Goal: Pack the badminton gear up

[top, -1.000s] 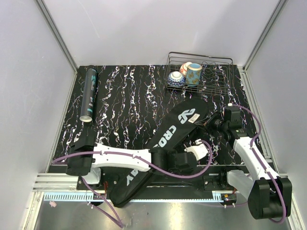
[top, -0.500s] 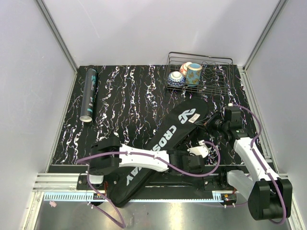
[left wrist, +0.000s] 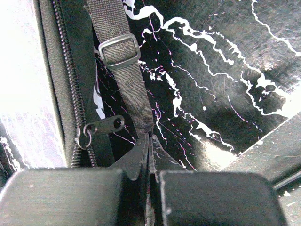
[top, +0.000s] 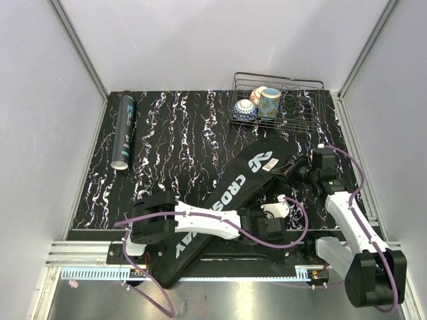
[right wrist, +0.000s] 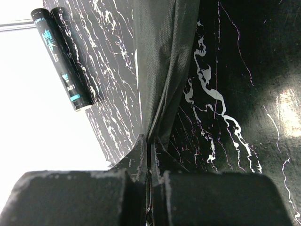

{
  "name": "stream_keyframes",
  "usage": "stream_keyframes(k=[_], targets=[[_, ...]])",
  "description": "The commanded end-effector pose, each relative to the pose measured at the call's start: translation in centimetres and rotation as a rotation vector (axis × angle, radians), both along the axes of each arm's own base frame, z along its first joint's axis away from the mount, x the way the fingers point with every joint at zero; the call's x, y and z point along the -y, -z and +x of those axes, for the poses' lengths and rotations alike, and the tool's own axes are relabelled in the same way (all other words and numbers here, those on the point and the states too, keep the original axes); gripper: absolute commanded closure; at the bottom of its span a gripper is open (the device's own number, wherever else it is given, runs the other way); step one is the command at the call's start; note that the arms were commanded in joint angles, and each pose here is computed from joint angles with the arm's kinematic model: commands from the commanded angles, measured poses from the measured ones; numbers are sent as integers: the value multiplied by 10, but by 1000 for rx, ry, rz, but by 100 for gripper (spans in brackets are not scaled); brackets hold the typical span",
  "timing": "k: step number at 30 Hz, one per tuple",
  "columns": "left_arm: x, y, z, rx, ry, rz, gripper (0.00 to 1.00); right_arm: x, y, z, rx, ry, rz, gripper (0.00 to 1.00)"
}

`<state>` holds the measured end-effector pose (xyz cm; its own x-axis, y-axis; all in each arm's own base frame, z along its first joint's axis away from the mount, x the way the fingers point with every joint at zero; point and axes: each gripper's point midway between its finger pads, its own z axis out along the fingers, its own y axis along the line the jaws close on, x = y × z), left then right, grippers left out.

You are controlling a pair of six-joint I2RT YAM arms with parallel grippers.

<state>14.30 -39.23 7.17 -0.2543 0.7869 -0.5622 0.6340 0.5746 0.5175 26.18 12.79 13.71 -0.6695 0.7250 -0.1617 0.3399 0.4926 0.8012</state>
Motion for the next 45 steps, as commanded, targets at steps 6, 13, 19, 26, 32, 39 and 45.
stream_keyframes(k=[6, 13, 19, 26, 32, 39, 45], targets=[[19, -72, -40, -207, 171, -315, 100, -5, -30, 12, 122, -72, -24, 100], [-4, -143, -58, -309, 266, -638, 100, -10, -30, 14, 150, -148, -50, 100], [-48, -162, -13, -297, 154, -755, 100, -14, -40, 16, 175, -163, -32, 100], [-60, -147, 18, -374, 124, -795, 100, -25, -53, 12, 175, -182, 3, 100], [-42, -125, 9, -618, 260, -858, 100, -35, -65, 13, 175, -205, -14, 100], [-47, -127, -20, -727, 359, -876, 100, -4, -109, 29, 265, -85, -206, 100], [-62, -122, -14, -689, 288, -823, 100, 26, -111, 41, 213, -16, -401, 100]])
